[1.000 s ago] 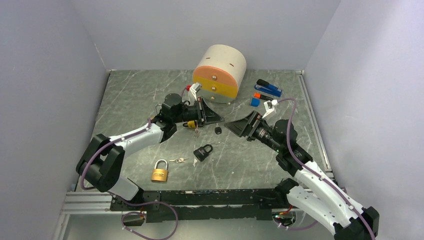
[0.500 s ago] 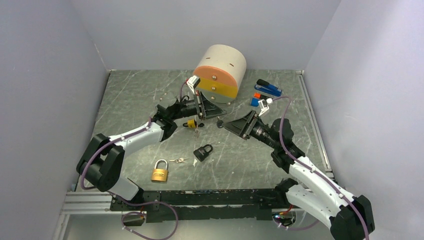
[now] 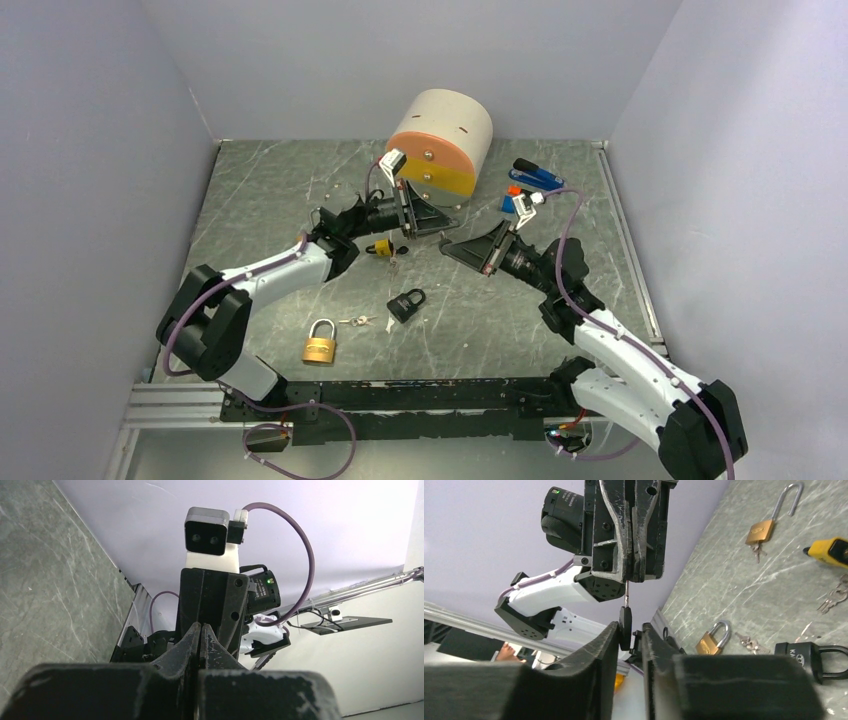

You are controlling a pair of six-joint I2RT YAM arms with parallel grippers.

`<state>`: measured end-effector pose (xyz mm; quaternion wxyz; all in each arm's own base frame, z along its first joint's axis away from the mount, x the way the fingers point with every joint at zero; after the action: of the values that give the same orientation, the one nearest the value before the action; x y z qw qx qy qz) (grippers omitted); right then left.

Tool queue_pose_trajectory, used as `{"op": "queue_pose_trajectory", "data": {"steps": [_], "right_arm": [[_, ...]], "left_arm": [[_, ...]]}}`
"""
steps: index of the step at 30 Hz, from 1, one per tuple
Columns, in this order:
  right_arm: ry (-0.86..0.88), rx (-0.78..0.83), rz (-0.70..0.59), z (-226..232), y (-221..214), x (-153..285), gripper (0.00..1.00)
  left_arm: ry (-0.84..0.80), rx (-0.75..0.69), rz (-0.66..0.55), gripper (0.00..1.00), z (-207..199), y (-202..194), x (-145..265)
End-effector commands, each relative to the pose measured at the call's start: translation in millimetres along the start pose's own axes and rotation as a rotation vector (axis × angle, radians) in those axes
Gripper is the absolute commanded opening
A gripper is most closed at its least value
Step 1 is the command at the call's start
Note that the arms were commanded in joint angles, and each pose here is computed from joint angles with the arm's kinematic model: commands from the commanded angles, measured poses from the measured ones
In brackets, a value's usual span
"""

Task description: Unlock with the key

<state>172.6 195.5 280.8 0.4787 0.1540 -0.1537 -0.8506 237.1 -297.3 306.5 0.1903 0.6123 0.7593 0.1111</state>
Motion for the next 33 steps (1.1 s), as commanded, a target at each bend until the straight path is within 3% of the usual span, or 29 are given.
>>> {"op": "queue_pose_trajectory", "data": {"steps": [1,3,5,8,11,15,18,22,33], "right_arm": [[0.103,0.043,0.006,21.1,6.1,-0.4,0.18],[0.098,0.048,0.004,19.8,5.9,1.5,0.04],[0.072,0.056,0.0,16.7,6.2,3.0,0.0],[0.046,0.084,-0.007,12.2,5.8,6.2,0.0],[0.011,0.096,-0.007,3.5,2.2,11.9,0.0],[-0.027,0.125,-0.011,-8.2,-5.9,24.9,0.0],[-0.059,0.146,-0.014,-17.4,-11.8,33.4,0.0],[-0.133,0.157,-0.006,-30.1,-17.8,41.5,0.0],[-0.392,0.185,-0.035,-61.0,-24.0,64.5,0.0]], "left_arm": [[-0.041,-0.06,-0.04,0.03,-15.5,6.7,-10.3],[-0.034,-0.06,-0.051,0.03,-14.7,6.0,-11.8],[-0.011,-0.054,-0.062,0.06,-12.4,6.1,-11.3],[0.077,-0.057,-0.095,0.43,-6.5,6.5,-7.1],[0.221,-0.054,-0.154,0.7,0.1,8.1,2.0],[0.371,-0.092,-0.211,0.88,-0.1,8.2,18.0],[0.53,-0.139,-0.217,0.94,0.7,5.4,35.9],[0.769,-0.209,-0.159,0.94,19.3,-3.9,57.6],[1.265,-0.275,0.283,0.91,112.4,-68.3,55.4]]}}
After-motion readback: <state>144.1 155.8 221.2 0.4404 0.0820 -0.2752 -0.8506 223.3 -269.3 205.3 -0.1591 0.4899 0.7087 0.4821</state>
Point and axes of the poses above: each gripper's point midway between its finger pads, its own x axis back along the fingers, its own z axis along the line the jaws close on, y = z × x, the point moved 7 cm from there along x, back along the fingers, and after that the axes turned 3 degrees about -x, right-handed, at the moved point
